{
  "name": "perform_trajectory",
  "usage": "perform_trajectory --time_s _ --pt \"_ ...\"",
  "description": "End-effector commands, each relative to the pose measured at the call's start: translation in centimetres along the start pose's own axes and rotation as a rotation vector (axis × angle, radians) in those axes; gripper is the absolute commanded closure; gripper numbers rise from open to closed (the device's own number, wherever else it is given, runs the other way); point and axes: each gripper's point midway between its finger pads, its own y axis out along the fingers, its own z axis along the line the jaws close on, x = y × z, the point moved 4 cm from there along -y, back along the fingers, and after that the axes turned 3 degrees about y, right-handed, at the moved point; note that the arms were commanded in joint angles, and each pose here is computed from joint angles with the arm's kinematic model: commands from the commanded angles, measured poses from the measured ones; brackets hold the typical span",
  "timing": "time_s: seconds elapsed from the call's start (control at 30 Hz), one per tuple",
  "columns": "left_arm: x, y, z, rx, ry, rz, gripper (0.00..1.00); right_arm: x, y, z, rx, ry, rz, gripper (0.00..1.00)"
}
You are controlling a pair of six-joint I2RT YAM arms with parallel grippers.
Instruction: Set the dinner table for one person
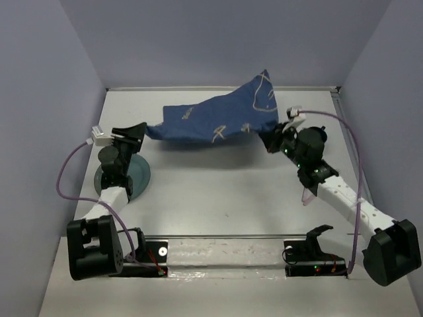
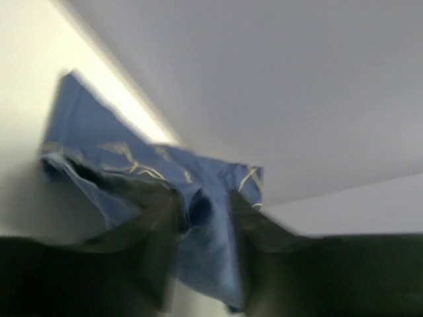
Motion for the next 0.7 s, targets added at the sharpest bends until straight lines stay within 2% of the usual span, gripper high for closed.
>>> perform_trajectory --time_s 0.0,0.03,0.07,0.1,0.23,0.3,0.4,0.5,0.53,0.63,0.67 --pt "-1.5 -2.9 1.0 -0.026 0.015 0.042 0.16 -12.8 -4.4 -2.4 -0.144 0.228 0.267 0.68" --pt "-2.2 -3.8 2.6 0.019 0.008 0.057 0.01 -12.8 -5.3 -2.3 -0.152 0.231 0.274 0.45" --pt "-2.1 -4.6 2.4 0.014 0.017 0.045 0.01 -13.9 -6.4 -2.8 -0.194 0.231 0.335 0.43" --pt "-2.5 -5.4 3.3 0.036 0.029 0.049 0.01 -13.6 -6.8 -2.9 -0.209 0.224 0.336 0.42" --pt "-2.3 -7.3 3.5 0.093 0.093 0.037 0.01 -11.9 -8.9 -3.7 -0.307 0.195 0.303 0.43" --pt "-3.2 -7.8 4.6 0.156 0.139 0.102 0.01 -11.5 -9.1 -4.1 -0.355 0.213 0.289 0.46" --pt "-5.3 -8.9 6.8 0.247 0.168 0.183 0.01 -13.1 -9.1 -5.0 -0.436 0.266 0.325 0.48" --pt "-4.4 -9.9 9.3 0.44 0.305 0.148 0.01 -15.4 -9.2 -6.1 -0.526 0.319 0.373 0.52" --pt "-4.2 -10.3 9.8 0.5 0.329 0.15 0.11 -15.9 -9.2 -6.4 -0.557 0.344 0.375 0.53" --pt "-4.5 -10.5 10.5 0.535 0.331 0.133 0.23 -16.8 -8.8 -7.0 -0.6 0.366 0.374 0.54" --pt "-4.8 -10.4 11.1 0.561 0.325 0.143 0.23 -16.5 -8.1 -6.9 -0.577 0.378 0.341 0.54"
